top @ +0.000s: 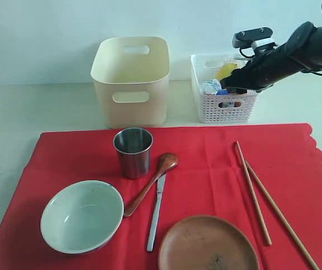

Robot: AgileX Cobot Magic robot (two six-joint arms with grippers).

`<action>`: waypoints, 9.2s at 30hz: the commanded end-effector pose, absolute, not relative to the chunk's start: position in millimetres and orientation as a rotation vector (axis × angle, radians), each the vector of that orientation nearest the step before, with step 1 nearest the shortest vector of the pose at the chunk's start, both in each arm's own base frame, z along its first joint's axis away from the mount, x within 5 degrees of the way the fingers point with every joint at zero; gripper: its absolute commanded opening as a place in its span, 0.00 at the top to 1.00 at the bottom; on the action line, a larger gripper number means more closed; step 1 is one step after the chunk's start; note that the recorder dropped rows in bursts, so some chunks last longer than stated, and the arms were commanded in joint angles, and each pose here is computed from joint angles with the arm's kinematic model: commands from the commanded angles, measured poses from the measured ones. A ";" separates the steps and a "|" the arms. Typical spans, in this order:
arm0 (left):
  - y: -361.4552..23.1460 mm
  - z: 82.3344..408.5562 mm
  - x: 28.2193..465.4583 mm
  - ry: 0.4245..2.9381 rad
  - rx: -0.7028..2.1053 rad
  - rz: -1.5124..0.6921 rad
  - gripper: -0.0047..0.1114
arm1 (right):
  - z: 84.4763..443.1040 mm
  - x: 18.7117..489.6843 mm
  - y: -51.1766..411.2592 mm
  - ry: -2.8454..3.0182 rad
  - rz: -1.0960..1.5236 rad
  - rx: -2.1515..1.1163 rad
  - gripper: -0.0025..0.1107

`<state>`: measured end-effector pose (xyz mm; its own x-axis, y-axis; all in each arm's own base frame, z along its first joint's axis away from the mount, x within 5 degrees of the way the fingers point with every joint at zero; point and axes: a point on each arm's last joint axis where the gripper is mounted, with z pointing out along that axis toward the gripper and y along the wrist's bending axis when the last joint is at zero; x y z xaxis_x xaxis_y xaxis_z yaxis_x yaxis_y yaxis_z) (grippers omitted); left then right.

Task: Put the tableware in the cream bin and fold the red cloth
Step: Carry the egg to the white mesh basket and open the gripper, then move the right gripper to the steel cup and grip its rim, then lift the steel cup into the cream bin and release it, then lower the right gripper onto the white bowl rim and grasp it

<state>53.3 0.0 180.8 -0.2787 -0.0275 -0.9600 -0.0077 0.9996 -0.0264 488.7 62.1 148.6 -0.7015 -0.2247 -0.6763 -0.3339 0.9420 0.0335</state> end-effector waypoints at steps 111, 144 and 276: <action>0.0 181.4 53.3 1.837 -0.021 -0.017 0.96 | 189.9 386.3 254.1 2.543 0.402 -0.837 0.98; 0.0 181.4 53.3 1.837 -0.021 -0.017 0.96 | 296.6 450.4 238.0 2.076 0.413 -0.580 0.98; 0.0 181.4 53.3 1.837 -0.021 -0.017 0.96 | 143.7 332.6 372.4 2.663 0.466 -1.553 0.76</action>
<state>53.3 0.0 180.8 -0.2787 -0.0275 -0.9600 -0.0077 0.9996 -0.0264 334.0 370.8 144.6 -0.4985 -0.8510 -0.1653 -0.8587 0.4586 0.2286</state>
